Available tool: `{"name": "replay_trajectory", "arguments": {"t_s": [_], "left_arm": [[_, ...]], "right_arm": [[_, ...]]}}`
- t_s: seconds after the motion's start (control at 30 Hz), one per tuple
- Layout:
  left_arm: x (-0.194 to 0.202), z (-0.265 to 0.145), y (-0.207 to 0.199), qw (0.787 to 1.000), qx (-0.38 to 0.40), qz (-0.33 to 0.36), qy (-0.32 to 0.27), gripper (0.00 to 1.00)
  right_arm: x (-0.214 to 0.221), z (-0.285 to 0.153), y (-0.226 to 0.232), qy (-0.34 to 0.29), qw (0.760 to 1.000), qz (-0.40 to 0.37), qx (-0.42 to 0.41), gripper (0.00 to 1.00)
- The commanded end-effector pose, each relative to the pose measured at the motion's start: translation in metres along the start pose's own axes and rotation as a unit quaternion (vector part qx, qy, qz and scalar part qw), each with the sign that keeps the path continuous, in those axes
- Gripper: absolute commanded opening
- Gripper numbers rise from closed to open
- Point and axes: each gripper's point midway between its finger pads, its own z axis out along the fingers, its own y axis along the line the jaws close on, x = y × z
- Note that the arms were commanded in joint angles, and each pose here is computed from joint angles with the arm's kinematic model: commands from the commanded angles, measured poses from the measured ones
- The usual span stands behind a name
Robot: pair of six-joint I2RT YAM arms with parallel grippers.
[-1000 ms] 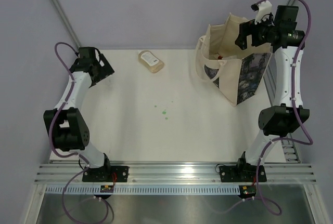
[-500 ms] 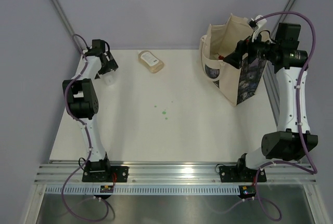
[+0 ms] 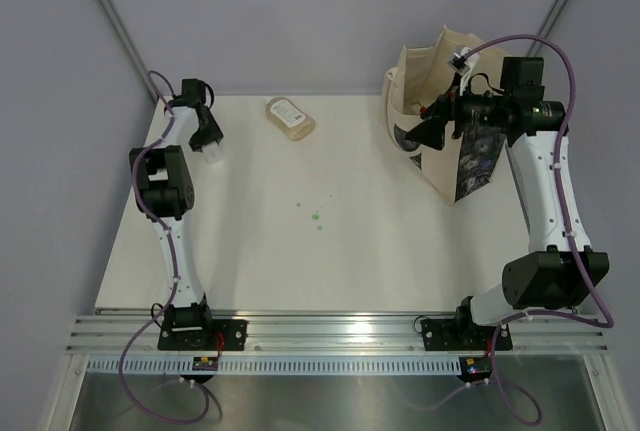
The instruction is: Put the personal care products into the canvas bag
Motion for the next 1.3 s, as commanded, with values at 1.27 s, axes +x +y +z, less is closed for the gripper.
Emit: {"name": "replay_trajectory", "arguments": {"t_s": [1.27], "left_arm": [[0.224, -0.433, -0.089, 0.633, 0.771, -0.028, -0.070, 0.00]], "right_arm": [[0.014, 0.196, 0.196, -0.081, 0.901, 0.310, -0.294, 0.83]]}}
